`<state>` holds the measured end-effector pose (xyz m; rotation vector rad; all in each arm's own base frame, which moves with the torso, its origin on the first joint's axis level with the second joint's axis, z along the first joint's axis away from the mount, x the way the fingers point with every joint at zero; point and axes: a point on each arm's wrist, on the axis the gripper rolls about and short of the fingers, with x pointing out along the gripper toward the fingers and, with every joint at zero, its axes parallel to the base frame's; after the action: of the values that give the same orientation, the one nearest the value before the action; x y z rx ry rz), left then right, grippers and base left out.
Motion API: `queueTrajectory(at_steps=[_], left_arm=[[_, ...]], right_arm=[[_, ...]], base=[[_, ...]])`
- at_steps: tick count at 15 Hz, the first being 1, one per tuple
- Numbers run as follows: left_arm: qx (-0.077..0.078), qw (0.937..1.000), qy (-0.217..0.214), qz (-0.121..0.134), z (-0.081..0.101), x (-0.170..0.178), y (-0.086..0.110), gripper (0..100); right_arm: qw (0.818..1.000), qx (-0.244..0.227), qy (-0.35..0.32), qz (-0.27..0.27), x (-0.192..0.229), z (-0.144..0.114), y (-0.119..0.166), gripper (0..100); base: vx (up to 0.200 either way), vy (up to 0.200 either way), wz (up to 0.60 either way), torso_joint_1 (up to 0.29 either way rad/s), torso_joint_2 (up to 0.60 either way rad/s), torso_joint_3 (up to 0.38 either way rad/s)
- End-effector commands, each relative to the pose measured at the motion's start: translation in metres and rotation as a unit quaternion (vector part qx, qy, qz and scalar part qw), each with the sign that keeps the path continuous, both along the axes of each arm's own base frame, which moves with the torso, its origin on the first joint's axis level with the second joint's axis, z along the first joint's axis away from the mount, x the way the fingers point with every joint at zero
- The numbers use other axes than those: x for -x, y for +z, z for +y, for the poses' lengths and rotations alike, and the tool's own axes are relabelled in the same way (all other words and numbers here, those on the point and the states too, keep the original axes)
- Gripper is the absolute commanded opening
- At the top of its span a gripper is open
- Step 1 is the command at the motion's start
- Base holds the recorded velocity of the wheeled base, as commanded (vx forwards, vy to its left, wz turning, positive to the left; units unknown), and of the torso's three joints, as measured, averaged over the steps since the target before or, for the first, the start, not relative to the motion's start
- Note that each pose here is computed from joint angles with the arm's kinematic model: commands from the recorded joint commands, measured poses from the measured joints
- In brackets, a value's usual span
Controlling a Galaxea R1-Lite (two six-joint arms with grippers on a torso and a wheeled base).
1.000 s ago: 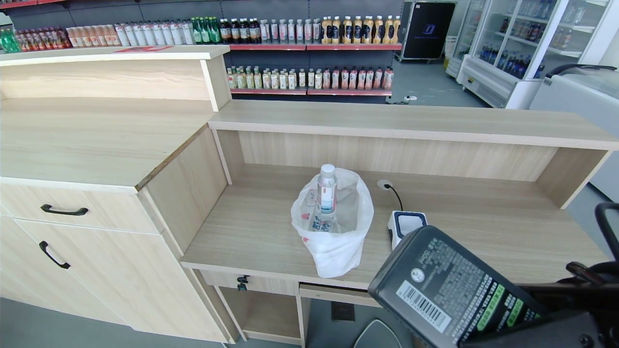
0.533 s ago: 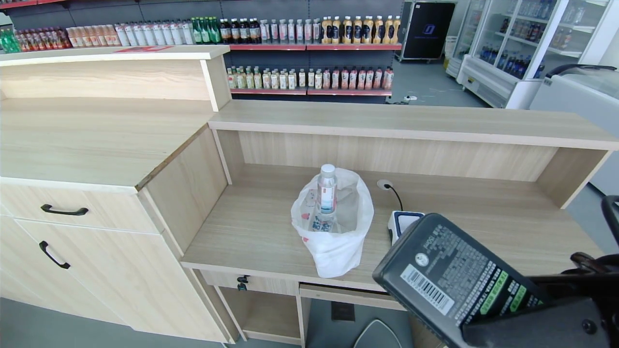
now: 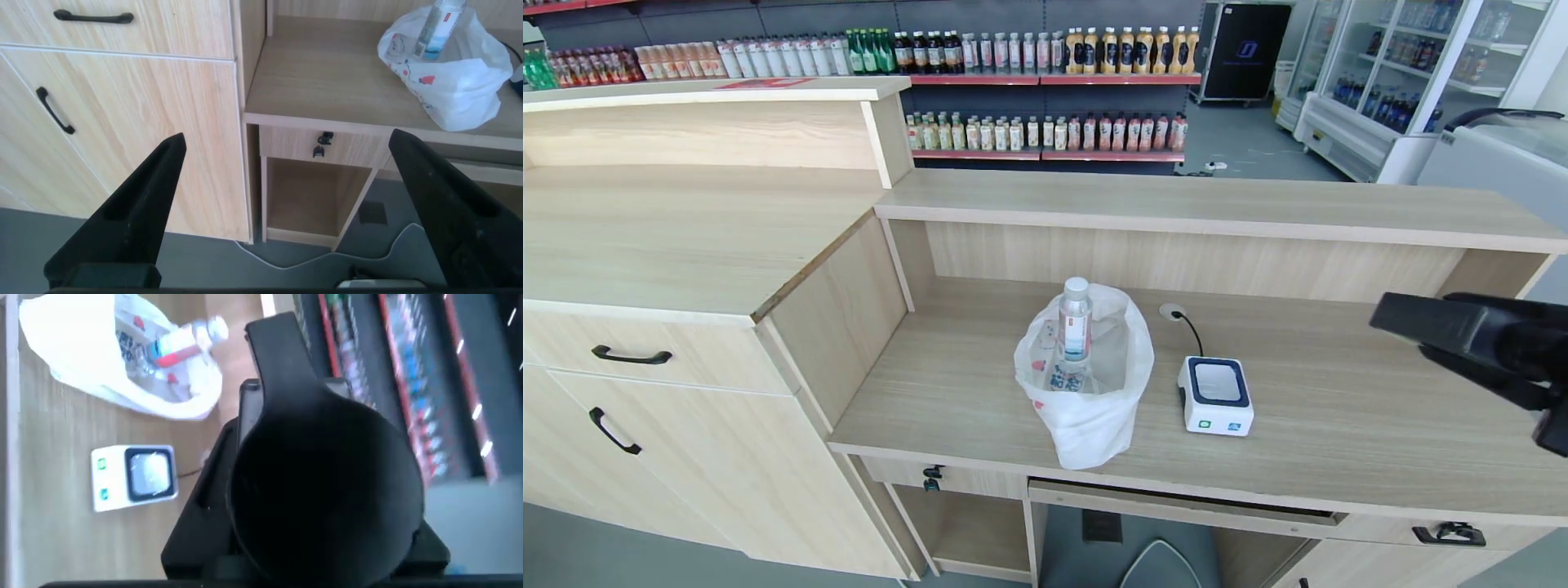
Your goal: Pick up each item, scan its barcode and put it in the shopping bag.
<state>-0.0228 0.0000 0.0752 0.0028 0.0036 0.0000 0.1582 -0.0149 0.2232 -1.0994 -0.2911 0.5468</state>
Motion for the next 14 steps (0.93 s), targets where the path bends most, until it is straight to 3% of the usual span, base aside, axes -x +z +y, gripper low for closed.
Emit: queueTrajectory(at_steps=[1, 4, 6, 8, 10, 11, 13, 14], left_arm=[[0.000, 1.0000, 0.000, 0.000, 0.000, 0.000, 0.000, 100], [0.000, 1.0000, 0.000, 0.000, 0.000, 0.000, 0.000, 100], [0.000, 1.0000, 0.000, 0.000, 0.000, 0.000, 0.000, 100], [0.000, 1.0000, 0.000, 0.000, 0.000, 0.000, 0.000, 100], [0.000, 1.0000, 0.000, 0.000, 0.000, 0.000, 0.000, 100], [0.000, 1.0000, 0.000, 0.000, 0.000, 0.000, 0.000, 100], [0.000, 1.0000, 0.000, 0.000, 0.000, 0.000, 0.000, 100], [0.000, 1.0000, 0.000, 0.000, 0.000, 0.000, 0.000, 100]], right_arm=[[0.995, -0.053, -0.085, 0.002, 0.020, -0.017, 0.008, 0], [0.983, -0.147, -0.086, 0.073, 0.015, -0.013, 0.002, 0], [0.962, -0.224, -0.113, 0.109, 0.000, -0.017, 0.004, 0], [0.924, -0.309, -0.182, 0.128, -0.025, -0.025, 0.013, 0], [0.894, -0.351, -0.239, 0.142, -0.057, -0.028, 0.012, 0], [0.888, -0.355, -0.250, 0.149, -0.064, -0.028, 0.009, 0], [0.868, -0.358, -0.272, 0.212, -0.095, -0.034, -0.022, 0], [0.849, -0.385, -0.258, 0.254, -0.107, -0.035, -0.034, 0]], base=[[0.000, 0.000, 0.00, 0.000, 0.00, 0.000], [0.000, 0.000, 0.20, -0.001, 0.00, 0.001], [0.000, 0.000, 0.60, 0.005, 0.00, -0.002], [0.000, 0.000, 0.60, 0.005, 0.00, 0.007], [0.000, 0.000, 0.60, 0.005, 0.00, 0.002], [0.000, 0.000, 0.60, -0.002, 0.01, 0.002], [0.000, 0.000, 0.60, 0.002, 0.00, 0.002], [0.000, 0.000, 0.60, 0.002, 0.00, 0.007]])
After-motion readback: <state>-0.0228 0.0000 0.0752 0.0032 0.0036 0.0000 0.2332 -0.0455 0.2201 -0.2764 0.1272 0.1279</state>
